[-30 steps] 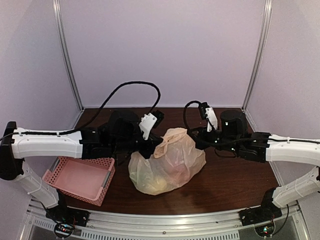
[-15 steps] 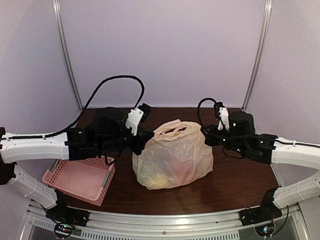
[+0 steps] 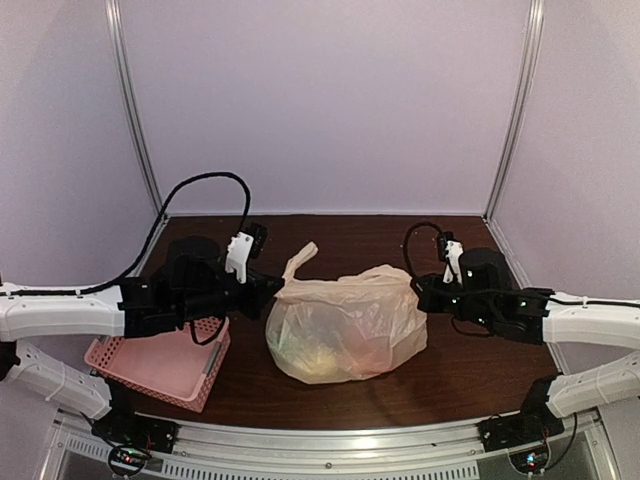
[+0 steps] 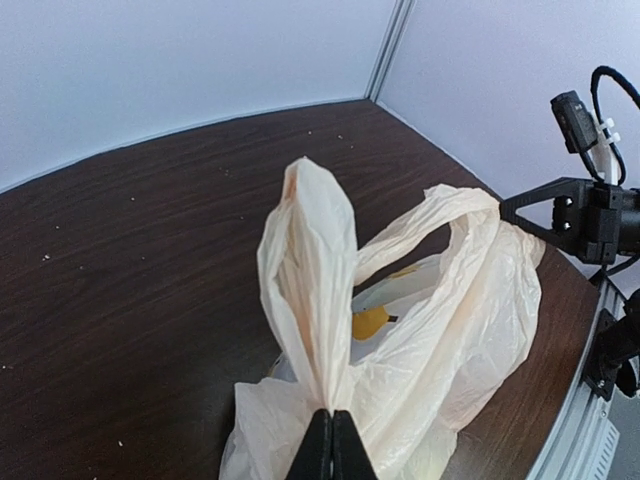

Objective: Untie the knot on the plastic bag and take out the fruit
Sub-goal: Untie the bag handles from the takeout bag.

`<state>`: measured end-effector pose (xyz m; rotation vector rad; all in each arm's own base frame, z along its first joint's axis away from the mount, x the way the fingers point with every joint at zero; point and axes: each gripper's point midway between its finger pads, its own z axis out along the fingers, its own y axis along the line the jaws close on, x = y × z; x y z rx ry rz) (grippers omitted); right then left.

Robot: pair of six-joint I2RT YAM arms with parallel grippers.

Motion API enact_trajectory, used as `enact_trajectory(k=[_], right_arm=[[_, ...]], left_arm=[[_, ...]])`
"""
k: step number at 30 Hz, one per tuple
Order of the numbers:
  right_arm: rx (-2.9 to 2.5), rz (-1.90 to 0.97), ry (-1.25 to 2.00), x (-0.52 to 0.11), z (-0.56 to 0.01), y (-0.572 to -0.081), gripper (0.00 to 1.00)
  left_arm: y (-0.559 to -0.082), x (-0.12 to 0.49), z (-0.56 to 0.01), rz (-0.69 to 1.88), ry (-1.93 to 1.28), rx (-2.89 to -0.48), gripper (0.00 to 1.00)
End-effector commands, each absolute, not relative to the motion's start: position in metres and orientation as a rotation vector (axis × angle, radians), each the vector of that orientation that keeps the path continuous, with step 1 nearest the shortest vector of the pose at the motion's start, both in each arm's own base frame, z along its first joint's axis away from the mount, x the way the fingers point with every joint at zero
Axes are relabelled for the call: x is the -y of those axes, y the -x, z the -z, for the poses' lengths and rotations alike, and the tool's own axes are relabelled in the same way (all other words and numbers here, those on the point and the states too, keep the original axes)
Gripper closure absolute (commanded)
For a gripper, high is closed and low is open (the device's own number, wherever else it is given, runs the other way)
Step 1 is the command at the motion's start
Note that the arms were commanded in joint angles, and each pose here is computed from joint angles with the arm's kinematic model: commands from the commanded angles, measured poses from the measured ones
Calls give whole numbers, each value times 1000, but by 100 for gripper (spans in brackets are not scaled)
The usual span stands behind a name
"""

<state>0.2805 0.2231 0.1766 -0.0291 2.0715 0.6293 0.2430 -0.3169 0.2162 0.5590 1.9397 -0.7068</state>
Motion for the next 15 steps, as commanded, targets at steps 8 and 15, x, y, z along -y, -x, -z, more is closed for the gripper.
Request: enact_trajectory(k=[8,15], right_arm=[[-1934,-662,225,-224,-228,-271,76],[-1870,-603,465,-232,-278,-259,37]], left_arm=[[-231,332,-249,926,-629,-1805,100],[-224,344,-256,1003,-677,-1767,100]])
